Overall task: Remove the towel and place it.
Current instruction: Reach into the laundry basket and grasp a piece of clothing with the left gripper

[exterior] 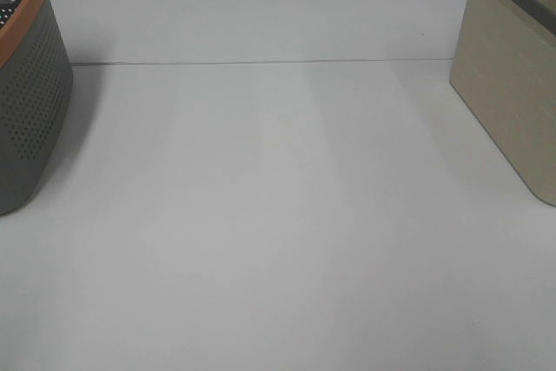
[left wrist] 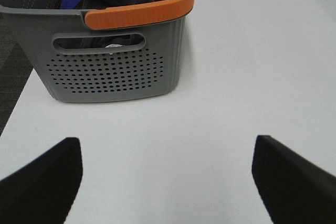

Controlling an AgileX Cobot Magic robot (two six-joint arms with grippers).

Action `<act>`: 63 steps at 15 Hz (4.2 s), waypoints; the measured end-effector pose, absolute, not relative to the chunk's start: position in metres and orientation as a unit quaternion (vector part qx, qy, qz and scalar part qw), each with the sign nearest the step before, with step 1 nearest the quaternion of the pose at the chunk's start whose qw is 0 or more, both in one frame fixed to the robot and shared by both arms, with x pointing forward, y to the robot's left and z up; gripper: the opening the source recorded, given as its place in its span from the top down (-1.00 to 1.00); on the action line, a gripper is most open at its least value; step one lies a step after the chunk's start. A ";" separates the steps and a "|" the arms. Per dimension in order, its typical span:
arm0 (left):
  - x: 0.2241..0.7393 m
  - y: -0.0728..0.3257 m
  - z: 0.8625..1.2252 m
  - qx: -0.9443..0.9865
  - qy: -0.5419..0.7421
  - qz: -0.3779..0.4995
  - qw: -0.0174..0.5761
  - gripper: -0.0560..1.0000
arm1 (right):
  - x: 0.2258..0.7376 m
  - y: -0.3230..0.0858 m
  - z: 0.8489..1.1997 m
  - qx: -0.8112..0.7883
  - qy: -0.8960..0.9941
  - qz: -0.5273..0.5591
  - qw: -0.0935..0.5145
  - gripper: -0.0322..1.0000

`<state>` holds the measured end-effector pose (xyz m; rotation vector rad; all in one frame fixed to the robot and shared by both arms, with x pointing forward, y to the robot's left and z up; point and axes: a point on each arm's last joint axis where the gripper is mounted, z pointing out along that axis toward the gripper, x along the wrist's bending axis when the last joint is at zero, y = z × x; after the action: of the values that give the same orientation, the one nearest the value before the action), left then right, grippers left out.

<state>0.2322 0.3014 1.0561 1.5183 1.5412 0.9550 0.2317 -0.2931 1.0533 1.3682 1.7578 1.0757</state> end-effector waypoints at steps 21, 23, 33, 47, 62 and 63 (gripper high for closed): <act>0.232 0.301 1.056 0.594 0.603 0.374 0.379 -0.56 | 0.232 -0.293 1.053 0.523 0.671 0.411 0.328 -0.54; 0.232 0.301 1.056 0.594 0.603 0.374 0.379 -0.56 | 0.232 -0.293 1.053 0.523 0.671 0.411 0.328 -0.54; 0.232 0.301 1.056 0.594 0.603 0.374 0.379 -0.55 | 0.232 -0.293 1.053 0.523 0.671 0.411 0.328 -0.54; 0.289 0.306 1.133 0.652 0.592 0.371 0.296 -0.55 | 0.232 -0.293 1.053 0.523 0.671 0.411 0.328 -0.54; 0.533 0.322 1.180 0.779 0.555 0.281 0.080 -0.55 | 0.232 -0.293 1.053 0.523 0.671 0.411 0.328 -0.54; 0.548 0.328 1.175 0.784 0.552 0.277 0.071 -0.55 | 0.232 -0.293 1.053 0.523 0.671 0.411 0.328 -0.54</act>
<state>0.5475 0.3278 1.1752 2.3562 1.6588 0.8335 0.2317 -0.2931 1.0533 1.3682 1.7578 1.0757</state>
